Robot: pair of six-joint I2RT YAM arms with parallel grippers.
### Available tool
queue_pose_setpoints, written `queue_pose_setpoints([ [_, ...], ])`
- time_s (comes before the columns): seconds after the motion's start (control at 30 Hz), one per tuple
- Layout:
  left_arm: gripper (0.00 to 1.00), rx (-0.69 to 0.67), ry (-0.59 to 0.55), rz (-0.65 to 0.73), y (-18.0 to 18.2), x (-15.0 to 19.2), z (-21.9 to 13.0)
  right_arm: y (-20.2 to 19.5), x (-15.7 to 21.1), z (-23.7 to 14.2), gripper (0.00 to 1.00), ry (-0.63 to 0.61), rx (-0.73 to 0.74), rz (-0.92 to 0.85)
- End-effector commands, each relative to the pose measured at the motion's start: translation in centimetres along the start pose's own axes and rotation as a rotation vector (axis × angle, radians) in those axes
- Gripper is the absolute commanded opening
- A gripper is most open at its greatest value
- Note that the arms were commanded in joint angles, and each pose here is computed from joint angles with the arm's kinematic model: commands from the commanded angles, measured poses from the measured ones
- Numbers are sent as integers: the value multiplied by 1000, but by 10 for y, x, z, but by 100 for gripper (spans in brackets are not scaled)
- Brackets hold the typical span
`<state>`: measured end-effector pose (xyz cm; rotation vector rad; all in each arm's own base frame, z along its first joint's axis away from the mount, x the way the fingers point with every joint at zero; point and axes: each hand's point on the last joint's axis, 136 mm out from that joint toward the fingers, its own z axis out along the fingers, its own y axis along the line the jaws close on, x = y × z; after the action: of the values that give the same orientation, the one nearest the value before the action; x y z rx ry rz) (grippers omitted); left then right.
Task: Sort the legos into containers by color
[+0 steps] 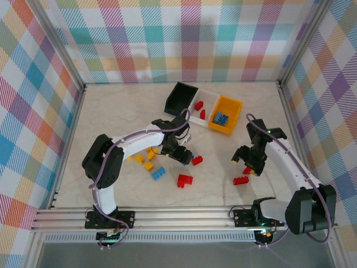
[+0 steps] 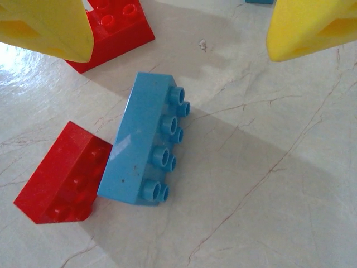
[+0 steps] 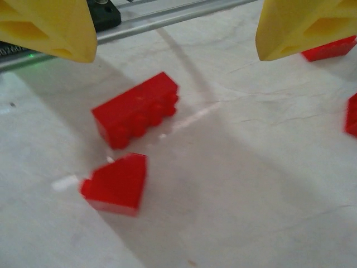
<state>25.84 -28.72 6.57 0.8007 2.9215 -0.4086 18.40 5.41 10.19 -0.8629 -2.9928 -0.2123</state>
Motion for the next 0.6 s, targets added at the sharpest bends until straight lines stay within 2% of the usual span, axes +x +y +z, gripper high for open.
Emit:
queue_pose_setpoints([
  [0.0,82,-6,-25,4,-4,6,-14,-21,3,17,76,31,82,123],
  [0.27,82,-40,-52,2,3,18,-29,-28,-14,55,73,64,107,212],
  [0.57,82,-77,-50,5,13,35,-35,-31,-40,69,67,37,170,215],
])
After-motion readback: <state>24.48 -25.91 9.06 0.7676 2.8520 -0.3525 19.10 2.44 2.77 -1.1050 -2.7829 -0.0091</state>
